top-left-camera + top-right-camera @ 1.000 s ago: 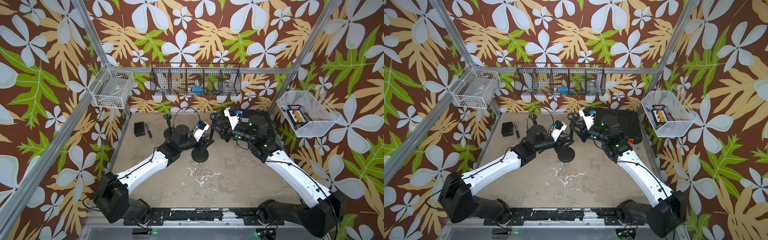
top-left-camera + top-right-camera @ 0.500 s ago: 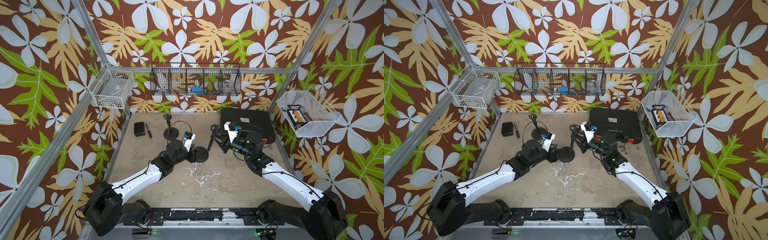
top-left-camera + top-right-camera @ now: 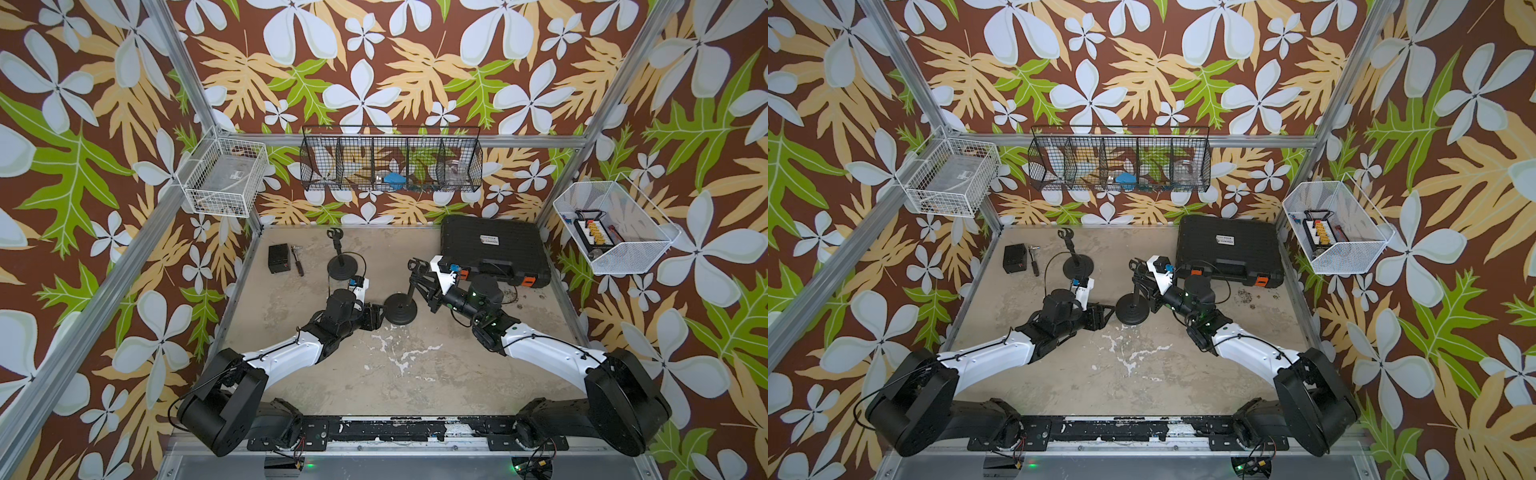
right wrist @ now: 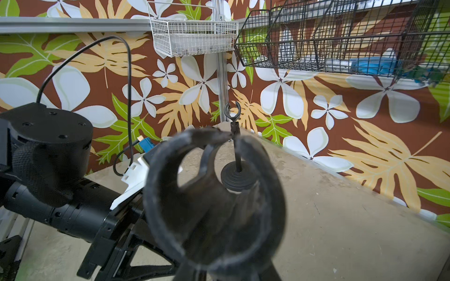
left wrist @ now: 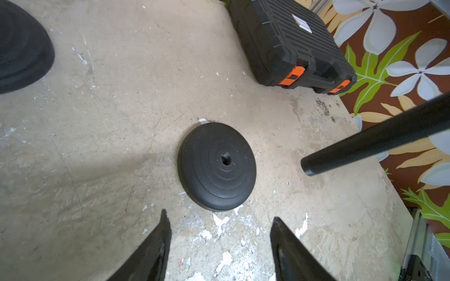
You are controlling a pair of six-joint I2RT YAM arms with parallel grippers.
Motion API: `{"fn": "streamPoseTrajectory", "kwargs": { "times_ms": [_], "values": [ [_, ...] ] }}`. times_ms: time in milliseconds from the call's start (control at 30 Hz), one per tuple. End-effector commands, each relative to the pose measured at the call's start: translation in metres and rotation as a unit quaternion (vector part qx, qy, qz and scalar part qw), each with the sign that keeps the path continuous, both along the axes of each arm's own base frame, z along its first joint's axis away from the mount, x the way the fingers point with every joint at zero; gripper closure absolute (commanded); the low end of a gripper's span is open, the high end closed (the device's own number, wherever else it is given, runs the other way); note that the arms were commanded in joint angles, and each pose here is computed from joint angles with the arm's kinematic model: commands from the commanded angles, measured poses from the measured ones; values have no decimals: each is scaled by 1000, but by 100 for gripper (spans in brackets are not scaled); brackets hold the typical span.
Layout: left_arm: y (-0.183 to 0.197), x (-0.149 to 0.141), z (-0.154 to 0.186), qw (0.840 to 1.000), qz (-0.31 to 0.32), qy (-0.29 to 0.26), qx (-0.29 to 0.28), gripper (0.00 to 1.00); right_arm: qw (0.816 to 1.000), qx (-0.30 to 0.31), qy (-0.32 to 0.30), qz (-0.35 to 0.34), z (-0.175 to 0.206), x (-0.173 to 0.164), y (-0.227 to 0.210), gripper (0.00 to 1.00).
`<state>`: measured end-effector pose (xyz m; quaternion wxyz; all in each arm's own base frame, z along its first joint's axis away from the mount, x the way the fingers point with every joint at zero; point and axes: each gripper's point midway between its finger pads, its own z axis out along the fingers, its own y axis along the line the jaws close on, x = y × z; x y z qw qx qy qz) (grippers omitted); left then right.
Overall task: Assemble a microphone stand
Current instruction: Hold the microphone stand pole at the microphone stand base.
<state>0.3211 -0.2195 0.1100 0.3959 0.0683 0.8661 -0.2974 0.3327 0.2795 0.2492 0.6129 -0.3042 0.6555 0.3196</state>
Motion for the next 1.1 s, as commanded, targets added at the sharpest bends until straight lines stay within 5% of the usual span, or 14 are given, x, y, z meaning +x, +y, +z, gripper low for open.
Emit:
{"fn": "streamPoseTrajectory", "kwargs": {
  "times_ms": [0, 767, 1067],
  "values": [
    [-4, 3, 1, 1000, -8, -3, -20, 34, 999, 13, -37, -14, 12, 7, -1, 99],
    [-20, 15, -22, 999, -33, 14, -23, 34, 1000, 16, 3, -14, -35, 26, 12, 99],
    [-35, 40, -53, 997, -49, 50, 16, 35, 994, -8, 33, -102, -34, 34, -18, 100]
  ]
}}
